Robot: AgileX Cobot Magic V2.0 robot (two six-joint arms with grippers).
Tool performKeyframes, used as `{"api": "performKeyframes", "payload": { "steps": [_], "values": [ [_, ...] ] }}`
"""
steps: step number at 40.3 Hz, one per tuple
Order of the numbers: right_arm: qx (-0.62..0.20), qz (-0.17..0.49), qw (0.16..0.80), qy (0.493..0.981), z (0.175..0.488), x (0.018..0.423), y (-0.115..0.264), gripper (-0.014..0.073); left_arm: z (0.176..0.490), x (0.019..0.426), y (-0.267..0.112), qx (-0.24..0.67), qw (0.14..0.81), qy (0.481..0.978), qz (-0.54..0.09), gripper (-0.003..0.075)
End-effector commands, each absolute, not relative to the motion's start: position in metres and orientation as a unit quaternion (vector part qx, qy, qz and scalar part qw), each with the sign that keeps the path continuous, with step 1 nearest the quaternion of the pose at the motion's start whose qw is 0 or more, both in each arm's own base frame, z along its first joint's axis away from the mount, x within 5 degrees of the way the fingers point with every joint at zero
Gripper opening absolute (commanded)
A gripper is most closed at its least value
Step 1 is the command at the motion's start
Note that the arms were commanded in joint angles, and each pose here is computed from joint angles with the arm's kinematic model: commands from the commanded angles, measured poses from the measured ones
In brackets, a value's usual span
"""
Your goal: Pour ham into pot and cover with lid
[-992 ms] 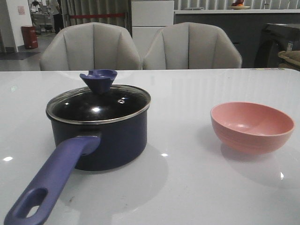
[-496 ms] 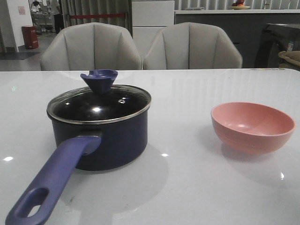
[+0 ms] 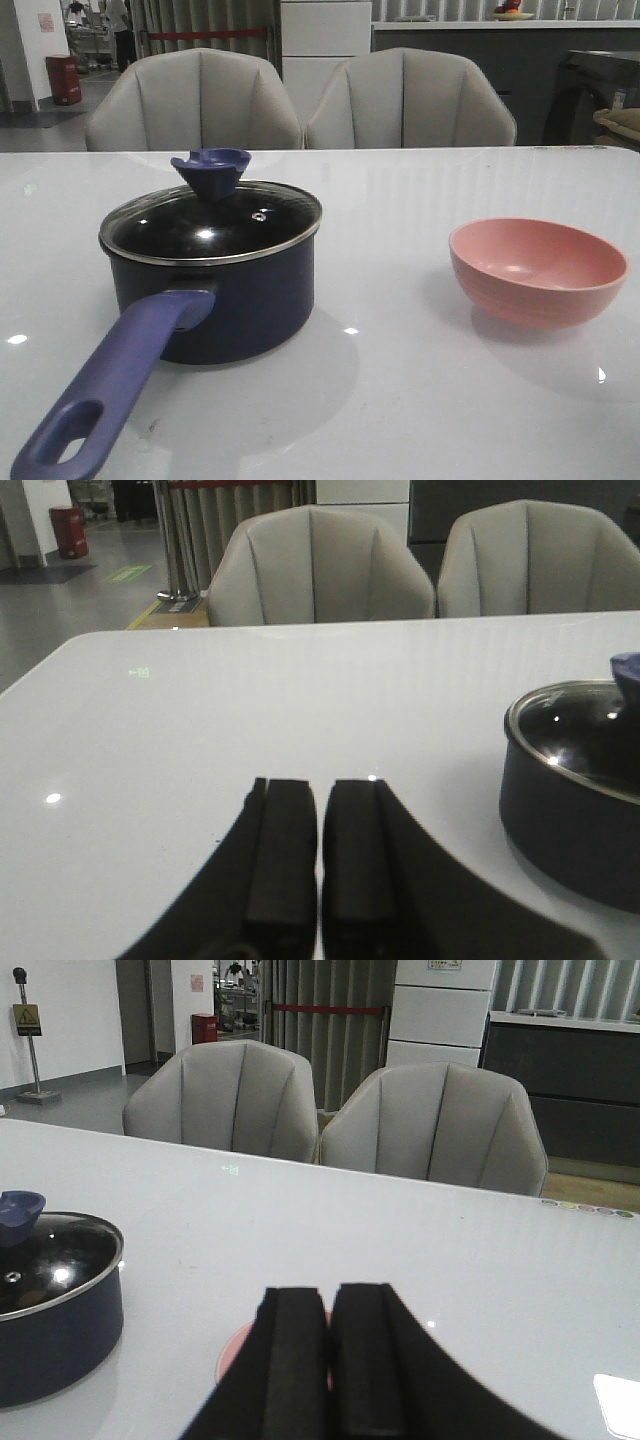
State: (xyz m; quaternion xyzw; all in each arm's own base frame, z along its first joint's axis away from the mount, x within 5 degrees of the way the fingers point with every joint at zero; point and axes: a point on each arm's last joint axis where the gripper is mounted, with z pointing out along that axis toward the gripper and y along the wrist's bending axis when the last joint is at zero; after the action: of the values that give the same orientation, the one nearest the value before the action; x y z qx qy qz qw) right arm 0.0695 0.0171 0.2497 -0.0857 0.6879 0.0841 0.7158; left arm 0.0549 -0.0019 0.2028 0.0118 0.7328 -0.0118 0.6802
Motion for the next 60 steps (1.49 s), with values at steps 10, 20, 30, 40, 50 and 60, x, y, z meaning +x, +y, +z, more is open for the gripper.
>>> {"api": "performKeyframes", "payload": {
  "steps": [10,20,30,40,50,60],
  "values": [
    [-0.078,0.085,0.751,0.65,0.267,0.069,0.016,0.015,0.2,0.056,-0.001,0.005,0.727,0.687,-0.012,0.0122],
    [-0.078,0.085,0.751,0.65,0.267,0.069,0.016,0.015,0.2,0.056,-0.001,0.005,0.726,0.687,-0.012,0.0122],
    [-0.078,0.085,0.751,0.65,0.267,0.069,0.016,0.015,0.2,0.056,-0.001,0.005,0.726,0.687,-0.012,0.0122],
    [-0.078,0.085,0.751,0.65,0.267,0.069,0.016,0.015,0.2,0.056,-0.001,0.005,0.726,0.687,-0.012,0.0122],
    [-0.078,0.085,0.751,0.65,0.267,0.069,0.016,0.015,0.2,0.056,-0.001,0.005,0.726,0.687,-0.012,0.0122],
    [-0.062,0.073,0.748,0.657,0.251,0.068,0.013,0.015,0.2,0.056,-0.001,0.005,0.726,0.687,-0.012,0.0122]
  ]
}}
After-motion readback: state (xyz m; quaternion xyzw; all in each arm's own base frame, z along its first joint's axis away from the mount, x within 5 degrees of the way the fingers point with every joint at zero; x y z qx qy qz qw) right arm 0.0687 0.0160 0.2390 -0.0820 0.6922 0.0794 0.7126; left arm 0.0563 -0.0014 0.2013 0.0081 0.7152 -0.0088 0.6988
